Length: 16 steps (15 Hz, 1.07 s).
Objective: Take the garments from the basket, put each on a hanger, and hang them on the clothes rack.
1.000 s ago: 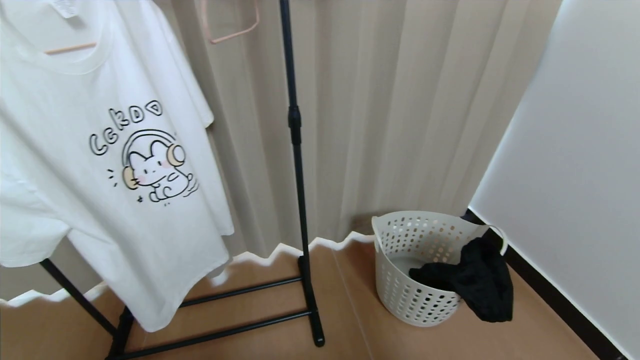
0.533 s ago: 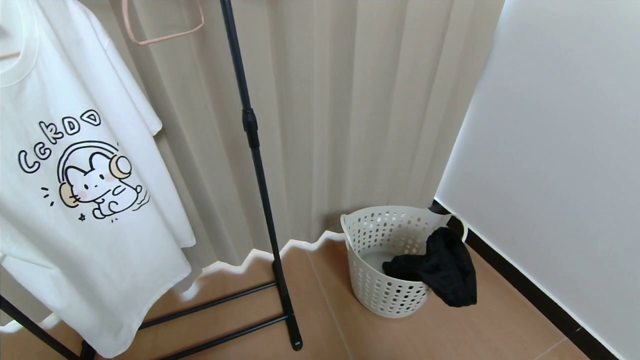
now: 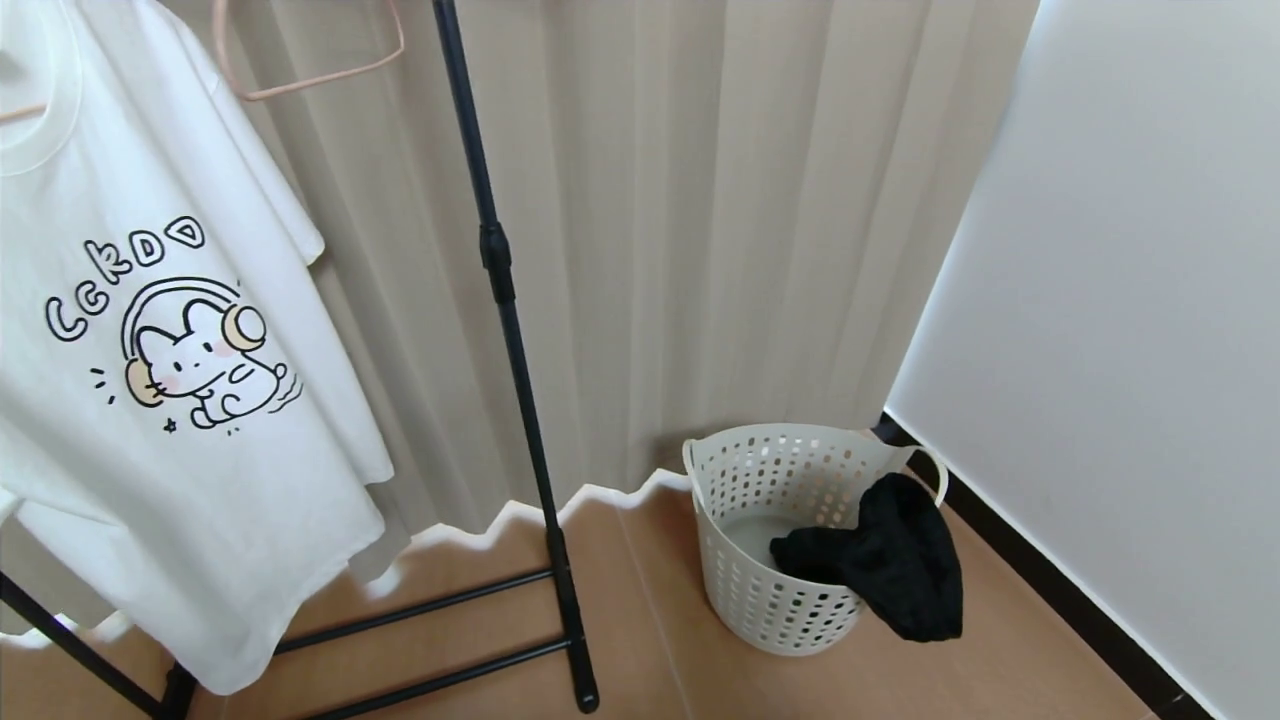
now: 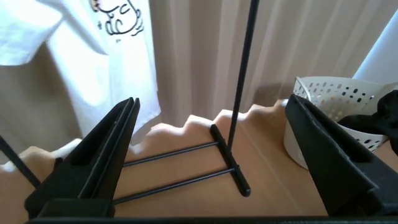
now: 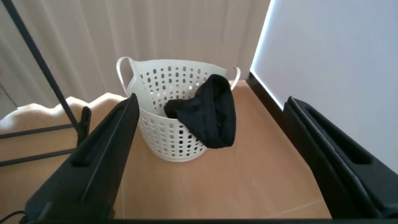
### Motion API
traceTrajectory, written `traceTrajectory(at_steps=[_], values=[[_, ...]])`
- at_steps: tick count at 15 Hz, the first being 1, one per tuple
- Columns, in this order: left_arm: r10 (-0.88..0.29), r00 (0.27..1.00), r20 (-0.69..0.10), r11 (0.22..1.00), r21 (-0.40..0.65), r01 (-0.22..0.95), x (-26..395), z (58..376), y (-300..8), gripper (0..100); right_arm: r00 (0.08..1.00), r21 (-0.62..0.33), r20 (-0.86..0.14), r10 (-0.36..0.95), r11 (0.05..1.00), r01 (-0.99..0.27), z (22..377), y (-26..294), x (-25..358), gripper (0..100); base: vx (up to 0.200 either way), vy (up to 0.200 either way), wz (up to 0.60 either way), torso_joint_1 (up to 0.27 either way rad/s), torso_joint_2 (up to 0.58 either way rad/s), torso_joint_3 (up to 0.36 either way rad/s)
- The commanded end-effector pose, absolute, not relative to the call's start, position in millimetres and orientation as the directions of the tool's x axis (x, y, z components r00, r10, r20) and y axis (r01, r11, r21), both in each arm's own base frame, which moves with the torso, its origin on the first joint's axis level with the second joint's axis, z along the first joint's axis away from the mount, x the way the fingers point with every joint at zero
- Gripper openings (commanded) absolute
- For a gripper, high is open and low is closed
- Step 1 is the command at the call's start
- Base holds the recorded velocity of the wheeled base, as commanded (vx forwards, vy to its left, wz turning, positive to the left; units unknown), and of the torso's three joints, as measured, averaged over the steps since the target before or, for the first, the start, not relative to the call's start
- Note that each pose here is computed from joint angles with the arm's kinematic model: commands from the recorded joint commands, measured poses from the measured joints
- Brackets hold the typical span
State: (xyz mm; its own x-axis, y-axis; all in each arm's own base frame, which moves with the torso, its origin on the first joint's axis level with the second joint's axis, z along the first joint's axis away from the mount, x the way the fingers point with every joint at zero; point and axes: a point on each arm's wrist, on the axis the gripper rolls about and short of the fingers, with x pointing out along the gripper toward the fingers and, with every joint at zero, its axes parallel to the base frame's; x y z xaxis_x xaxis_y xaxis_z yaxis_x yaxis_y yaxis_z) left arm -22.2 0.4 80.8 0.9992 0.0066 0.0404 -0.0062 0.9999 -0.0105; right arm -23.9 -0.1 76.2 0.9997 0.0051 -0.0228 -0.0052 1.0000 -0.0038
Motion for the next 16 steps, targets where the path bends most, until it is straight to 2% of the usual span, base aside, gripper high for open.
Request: traceTrajectory(at_steps=[1, 3, 4, 7, 10, 12, 16], values=[[0.008, 0.999, 0.038, 1.0, -0.011, -0.007, -22.1, 80.8, 0.4, 100, 1.0, -0.005, -0.021, 0.005, 1.0, -0.005, 76.4, 0.0, -24.0, 100, 0.2, -0.2, 0.0, 0.002, 0.0, 0.002], [0.009, 0.999, 0.04, 1.0, -0.013, -0.009, -22.1, 80.9, 0.5, 100, 1.0, -0.005, -0.02, 0.006, 1.0, -0.006, 76.6, 0.0, -24.0, 100, 0.2, 0.0, 0.0, 0.002, 0.0, 0.007], [0.009, 0.999, 0.038, 1.0, -0.013, -0.009, -21.9, 80.9, 0.5, 100, 1.0, -0.005, -0.021, 0.006, 1.0, -0.006, 76.4, 0.0, -24.0, 100, 0.0, 0.0, 0.0, 0.0, 0.0, 0.0], [0.014, 0.999, 0.04, 1.0, -0.015, -0.013, -22.1, 80.9, 0.6, 100, 1.0, -0.005, -0.021, 0.005, 1.0, -0.005, 76.4, 0.0, -24.0, 100, 0.0, 0.0, -0.6, 0.006, 0.0, 0.001], [0.014, 0.999, 0.04, 1.0, -0.015, -0.013, -22.1, 80.9, 0.6, 100, 1.0, -0.005, -0.021, 0.006, 1.0, -0.006, 76.4, 0.0, -24.0, 100, 0.0, 0.0, 0.0, 0.0, 0.0, 0.0], [0.014, 0.999, 0.04, 1.0, -0.013, -0.013, -22.1, 80.9, 0.6, 100, 1.0, -0.005, -0.021, 0.006, 1.0, -0.006, 76.4, 0.0, -24.0, 100, 0.0, 0.0, -0.6, 0.0, 0.0, 0.0], [0.012, 0.999, 0.04, 1.0, -0.015, -0.012, -22.1, 80.9, 0.5, 100, 1.0, -0.005, -0.02, 0.006, 1.0, -0.006, 76.6, 0.0, -24.0, 100, 0.0, 0.0, 0.0, 0.0, 0.0, 0.0]])
